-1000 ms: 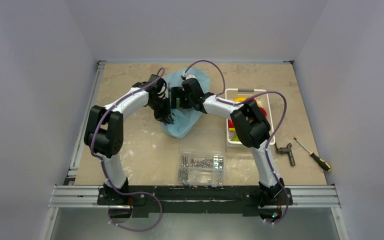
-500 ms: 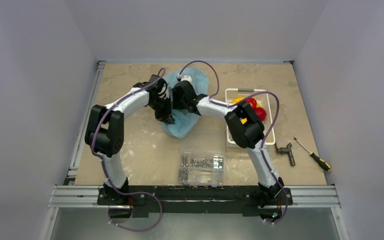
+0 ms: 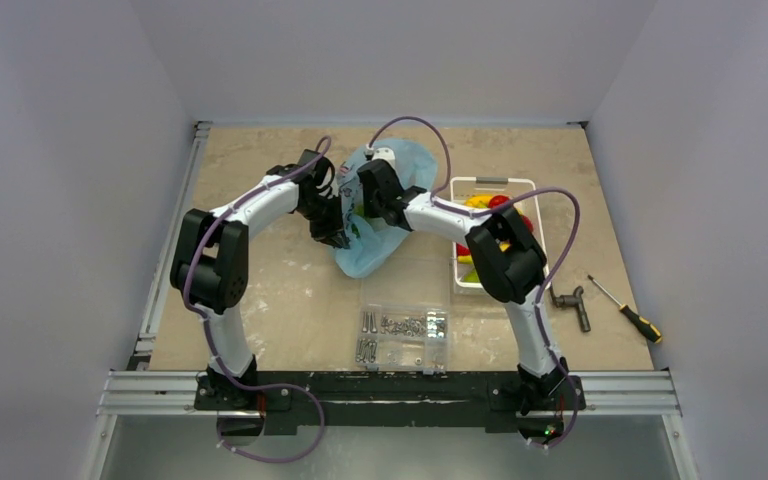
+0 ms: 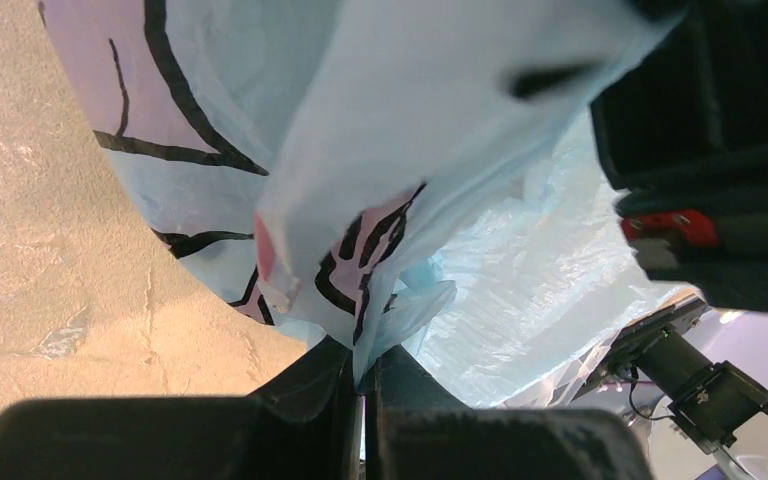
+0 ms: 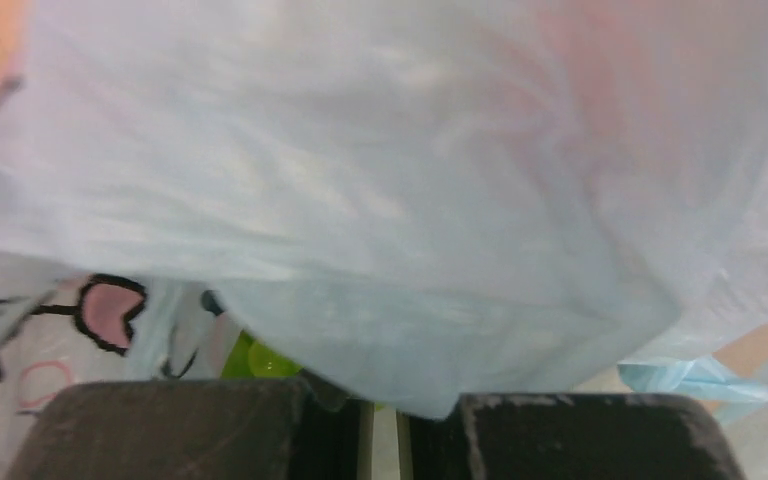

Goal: Take the fake fruits out of the plastic bag
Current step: Take out the fake fruit from the plastic bag, then place the fake fruit in the bin, then take out the fake fruit from the plastic bag.

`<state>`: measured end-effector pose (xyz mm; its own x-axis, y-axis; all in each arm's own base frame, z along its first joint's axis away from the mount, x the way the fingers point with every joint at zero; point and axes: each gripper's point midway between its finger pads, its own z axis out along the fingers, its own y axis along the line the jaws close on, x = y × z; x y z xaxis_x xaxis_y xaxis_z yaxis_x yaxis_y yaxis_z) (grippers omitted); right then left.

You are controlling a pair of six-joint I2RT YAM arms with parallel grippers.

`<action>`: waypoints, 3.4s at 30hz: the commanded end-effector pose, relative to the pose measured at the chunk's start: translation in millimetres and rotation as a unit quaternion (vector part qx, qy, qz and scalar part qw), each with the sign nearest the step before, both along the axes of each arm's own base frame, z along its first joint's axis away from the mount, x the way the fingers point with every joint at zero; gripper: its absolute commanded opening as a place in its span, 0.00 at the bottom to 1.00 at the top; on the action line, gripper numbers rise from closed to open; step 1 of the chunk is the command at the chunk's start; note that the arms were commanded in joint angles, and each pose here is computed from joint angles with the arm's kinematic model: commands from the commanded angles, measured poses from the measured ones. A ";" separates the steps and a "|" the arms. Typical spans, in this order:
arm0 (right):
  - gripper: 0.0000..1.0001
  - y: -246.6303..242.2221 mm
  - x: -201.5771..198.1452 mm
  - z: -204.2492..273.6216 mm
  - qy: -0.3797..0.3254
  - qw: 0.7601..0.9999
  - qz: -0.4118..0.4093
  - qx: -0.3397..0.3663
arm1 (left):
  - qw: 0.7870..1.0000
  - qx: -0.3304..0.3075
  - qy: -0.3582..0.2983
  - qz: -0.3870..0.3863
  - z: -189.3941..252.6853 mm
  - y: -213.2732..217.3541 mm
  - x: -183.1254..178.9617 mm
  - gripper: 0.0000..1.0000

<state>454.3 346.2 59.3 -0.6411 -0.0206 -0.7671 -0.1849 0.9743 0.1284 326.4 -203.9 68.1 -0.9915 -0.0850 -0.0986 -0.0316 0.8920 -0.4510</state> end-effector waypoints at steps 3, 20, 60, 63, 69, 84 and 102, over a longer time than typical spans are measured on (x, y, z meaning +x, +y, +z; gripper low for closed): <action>0.00 -3.3 4.6 63.6 -0.053 0.998 -0.014 0.040 | 1.000 -0.010 -0.015 -0.001 7.2 -4.2 9.4 0.00; 0.00 -35.9 -25.2 126.2 -0.071 0.997 -0.012 0.029 | 1.000 -0.017 -0.016 0.001 8.2 -6.2 9.9 0.00; 0.00 -293.9 -144.8 180.9 -0.089 0.937 -0.261 -0.216 | 0.985 0.128 -0.114 -0.014 28.7 48.6 32.0 0.00; 0.00 -292.4 -146.2 174.5 -0.080 0.939 -0.251 -0.221 | 0.980 0.152 -0.129 -0.010 32.9 58.2 35.2 0.00; 0.00 -278.1 -140.2 149.8 -0.053 0.949 -0.216 -0.223 | 0.974 0.170 -0.148 -0.012 38.8 66.2 37.9 0.00; 0.34 -292.6 -142.5 137.1 -0.029 0.931 -0.255 -0.258 | 0.981 0.135 -0.139 -0.016 38.6 52.7 34.5 0.00; 0.61 -54.8 -94.5 184.6 -0.090 0.983 0.107 0.117 | 0.989 0.067 -0.130 -0.022 48.2 29.6 27.8 0.00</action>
